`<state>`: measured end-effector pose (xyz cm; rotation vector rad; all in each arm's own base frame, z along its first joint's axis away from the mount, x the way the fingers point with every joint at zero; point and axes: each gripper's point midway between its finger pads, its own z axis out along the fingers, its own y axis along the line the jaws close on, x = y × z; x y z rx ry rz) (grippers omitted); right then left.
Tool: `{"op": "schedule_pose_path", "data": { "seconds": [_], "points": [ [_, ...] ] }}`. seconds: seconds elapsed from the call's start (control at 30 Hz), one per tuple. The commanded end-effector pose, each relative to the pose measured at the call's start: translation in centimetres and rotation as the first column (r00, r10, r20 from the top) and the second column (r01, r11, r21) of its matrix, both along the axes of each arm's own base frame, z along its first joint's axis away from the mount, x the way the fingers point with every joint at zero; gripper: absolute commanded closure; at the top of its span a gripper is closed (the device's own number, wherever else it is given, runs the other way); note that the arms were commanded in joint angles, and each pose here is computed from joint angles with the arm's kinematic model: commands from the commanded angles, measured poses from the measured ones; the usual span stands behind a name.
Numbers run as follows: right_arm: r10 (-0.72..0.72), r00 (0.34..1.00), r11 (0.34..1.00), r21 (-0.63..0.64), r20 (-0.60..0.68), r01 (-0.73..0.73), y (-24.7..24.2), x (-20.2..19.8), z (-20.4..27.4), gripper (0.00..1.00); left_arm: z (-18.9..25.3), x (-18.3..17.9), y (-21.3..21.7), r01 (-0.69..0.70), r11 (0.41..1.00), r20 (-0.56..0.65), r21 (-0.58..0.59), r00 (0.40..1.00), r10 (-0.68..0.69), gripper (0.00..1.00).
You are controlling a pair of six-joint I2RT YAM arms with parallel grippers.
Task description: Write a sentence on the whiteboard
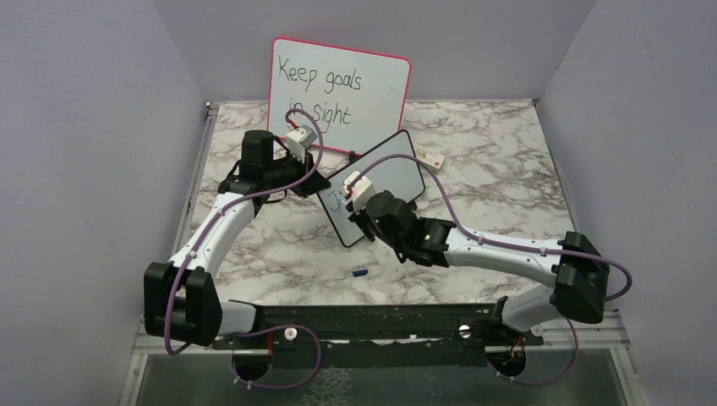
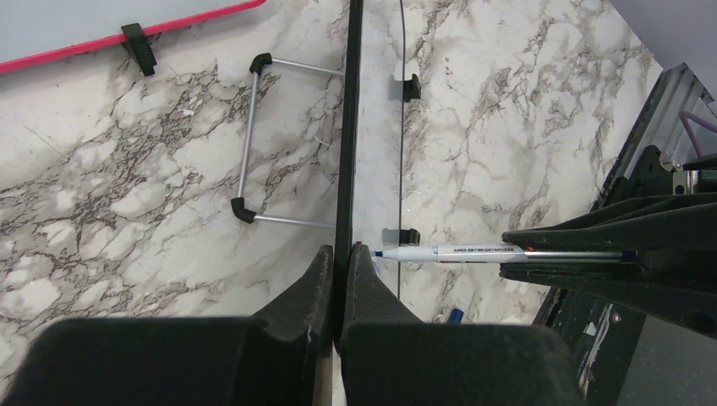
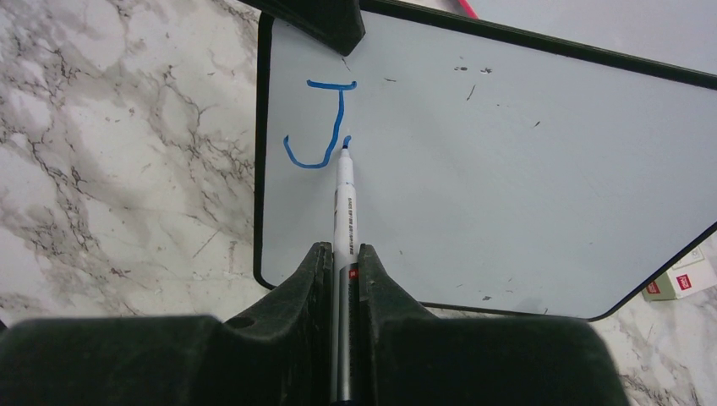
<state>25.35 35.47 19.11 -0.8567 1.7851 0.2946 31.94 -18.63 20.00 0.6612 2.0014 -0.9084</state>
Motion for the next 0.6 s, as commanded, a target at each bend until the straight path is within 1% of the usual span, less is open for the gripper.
{"op": "schedule_pose_path", "data": {
  "seconds": [0.0,0.27,0.57],
  "points": [
    [0.008,1.000,1.000,-0.024,-0.030,-0.009,0.1,-0.2,-0.7,1.00,-3.1,0.1,1.3,-0.049,0.994,-0.042,0.102,0.998,0.054,1.00],
    [-0.008,0.999,0.999,-0.048,-0.034,0.006,-0.4,-0.1,-1.3,1.00,-3.1,0.1,1.3,-0.047,0.994,-0.041,0.103,0.998,0.051,1.00],
    [-0.061,0.998,0.997,-0.045,0.000,0.061,-1.0,0.8,-0.8,1.00,-3.1,0.1,1.3,-0.045,0.994,-0.041,0.102,0.998,0.050,1.00]
  ]
}}
